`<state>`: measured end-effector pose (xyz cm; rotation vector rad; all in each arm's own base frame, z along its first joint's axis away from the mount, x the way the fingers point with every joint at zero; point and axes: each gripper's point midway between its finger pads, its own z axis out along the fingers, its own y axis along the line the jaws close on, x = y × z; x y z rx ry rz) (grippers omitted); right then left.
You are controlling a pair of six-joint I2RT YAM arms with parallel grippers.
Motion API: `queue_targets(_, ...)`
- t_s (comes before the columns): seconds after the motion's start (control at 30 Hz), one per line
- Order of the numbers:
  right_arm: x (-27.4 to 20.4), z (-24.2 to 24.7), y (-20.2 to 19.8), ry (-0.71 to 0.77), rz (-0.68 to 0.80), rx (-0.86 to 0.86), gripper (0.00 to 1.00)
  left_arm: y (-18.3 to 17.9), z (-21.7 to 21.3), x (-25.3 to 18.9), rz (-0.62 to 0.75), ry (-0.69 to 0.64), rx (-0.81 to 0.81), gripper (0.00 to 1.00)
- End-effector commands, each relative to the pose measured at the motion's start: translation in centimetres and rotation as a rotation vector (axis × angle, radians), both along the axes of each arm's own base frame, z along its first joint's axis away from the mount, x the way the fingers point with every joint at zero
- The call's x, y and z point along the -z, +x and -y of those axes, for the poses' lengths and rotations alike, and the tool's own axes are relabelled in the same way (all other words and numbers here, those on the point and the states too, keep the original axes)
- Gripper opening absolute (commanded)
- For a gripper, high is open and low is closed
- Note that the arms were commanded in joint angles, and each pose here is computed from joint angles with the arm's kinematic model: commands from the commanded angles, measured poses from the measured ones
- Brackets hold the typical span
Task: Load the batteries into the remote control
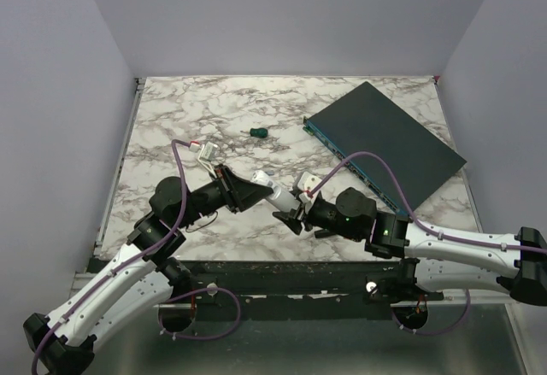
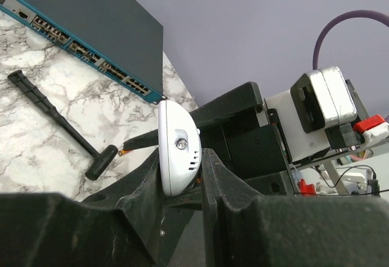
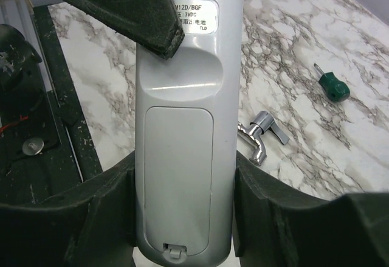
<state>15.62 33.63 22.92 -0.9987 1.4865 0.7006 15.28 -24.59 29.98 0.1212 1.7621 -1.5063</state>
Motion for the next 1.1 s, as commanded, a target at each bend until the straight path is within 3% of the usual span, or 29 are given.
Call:
queue_targets(0.0, -0.2, 0.1, 0.1, 0.01, 0.01, 0.0, 0.54, -0.8, 0.3, -2.2, 0.042, -0.056, 0.043, 0.0)
queue_targets(0.17, -0.4, 0.0, -0.2, 0.017, 0.01, -0.016, 0.5, -0.7, 0.3, -1.7, 0.03, -0.046, 0.04, 0.0)
queue_targets(0.3, -0.6, 0.1, 0.0, 0.021, 0.017, -0.007, 0.69, -0.7, 0.4, -1.4, 0.023, -0.036, 0.042, 0.0)
queue_targets(0.43, -0.7, 0.3, -0.1, 0.023, 0.026, -0.01, 0.72, -0.6, 0.4, -1.3, 0.019, -0.016, 0.046, 0.0)
queue_targets(0.6, -0.9, 0.5, -0.1, 0.03, 0.034, -0.009, 0.55, -0.5, 0.6, -1.1, 0.009, -0.01, 0.049, 0.0)
queue_targets(0.73, -0.9, 0.5, -0.2, 0.03, 0.029, -0.011, 0.47, -0.5, 0.7, -1.0, 0.002, -0.01, 0.054, 0.0)
queue_targets(0.87, -0.5, 0.3, -0.4, 0.019, 0.013, -0.023, 0.22, -0.5, 0.7, -0.9, -0.002, -0.012, 0.053, 0.0)
queue_targets(0.9, -0.4, 0.2, -0.5, 0.018, 0.009, -0.027, 0.16, -0.5, 0.7, -1.0, -0.003, -0.012, 0.053, 0.02)
queue_targets(0.97, -0.4, 0.1, -0.6, 0.017, 0.005, -0.039, 0.08, -0.4, 0.8, -0.9, -0.008, -0.011, 0.053, 0.15)
queue_targets(1.07, -0.7, -0.1, -0.8, 0.024, 0.002, -0.049, 0.03, -0.4, 0.8, -0.9, -0.013, -0.011, 0.052, 0.34)
